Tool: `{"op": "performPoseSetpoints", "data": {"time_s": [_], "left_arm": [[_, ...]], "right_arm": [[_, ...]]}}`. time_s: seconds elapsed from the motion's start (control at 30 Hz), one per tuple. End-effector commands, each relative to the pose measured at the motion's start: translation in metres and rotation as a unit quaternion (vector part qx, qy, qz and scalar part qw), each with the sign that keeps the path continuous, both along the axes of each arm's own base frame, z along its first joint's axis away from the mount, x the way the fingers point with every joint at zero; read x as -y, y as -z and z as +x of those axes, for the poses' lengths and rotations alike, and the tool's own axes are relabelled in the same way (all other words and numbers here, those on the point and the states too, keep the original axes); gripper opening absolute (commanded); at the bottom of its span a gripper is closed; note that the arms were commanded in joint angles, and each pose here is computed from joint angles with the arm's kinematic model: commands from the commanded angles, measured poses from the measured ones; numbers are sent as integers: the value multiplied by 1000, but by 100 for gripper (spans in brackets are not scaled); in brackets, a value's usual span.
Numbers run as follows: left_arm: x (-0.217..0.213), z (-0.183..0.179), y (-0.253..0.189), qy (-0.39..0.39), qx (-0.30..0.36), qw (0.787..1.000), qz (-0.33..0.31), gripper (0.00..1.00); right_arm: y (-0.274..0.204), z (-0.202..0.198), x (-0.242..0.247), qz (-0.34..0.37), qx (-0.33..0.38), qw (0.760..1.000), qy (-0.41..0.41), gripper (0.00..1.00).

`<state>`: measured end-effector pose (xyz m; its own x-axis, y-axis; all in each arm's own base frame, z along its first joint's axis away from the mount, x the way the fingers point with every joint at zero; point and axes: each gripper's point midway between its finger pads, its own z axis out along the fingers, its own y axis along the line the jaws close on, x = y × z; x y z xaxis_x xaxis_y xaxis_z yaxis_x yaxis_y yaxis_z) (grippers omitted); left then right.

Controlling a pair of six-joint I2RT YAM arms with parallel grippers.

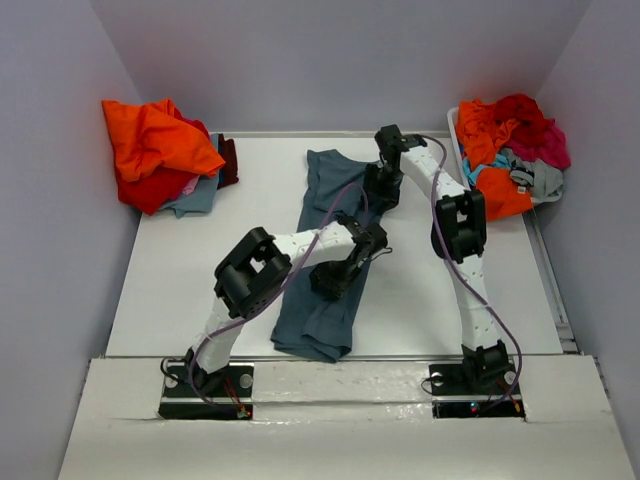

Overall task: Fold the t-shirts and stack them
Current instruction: Fold the tshirt

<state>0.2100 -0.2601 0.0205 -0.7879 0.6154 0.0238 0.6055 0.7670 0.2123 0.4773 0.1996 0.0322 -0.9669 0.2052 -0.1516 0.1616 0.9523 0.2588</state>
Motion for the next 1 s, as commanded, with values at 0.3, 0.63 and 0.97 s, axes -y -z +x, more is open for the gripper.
{"op": "performPoseSetpoints", "data": {"time_s": [0.3, 0.63, 0.97], "left_arm": [[80, 5, -16, 46, 11, 993, -107, 54], [101, 0, -24, 68, 16, 989, -132, 54], [88, 17, -56, 21, 87, 987, -136, 55]], "right_arm": [[17, -12, 33, -58, -9, 998, 6, 63], [19, -21, 38, -64, -16, 998, 12, 63], [-14, -21, 38, -55, 19, 998, 9, 63]]}}
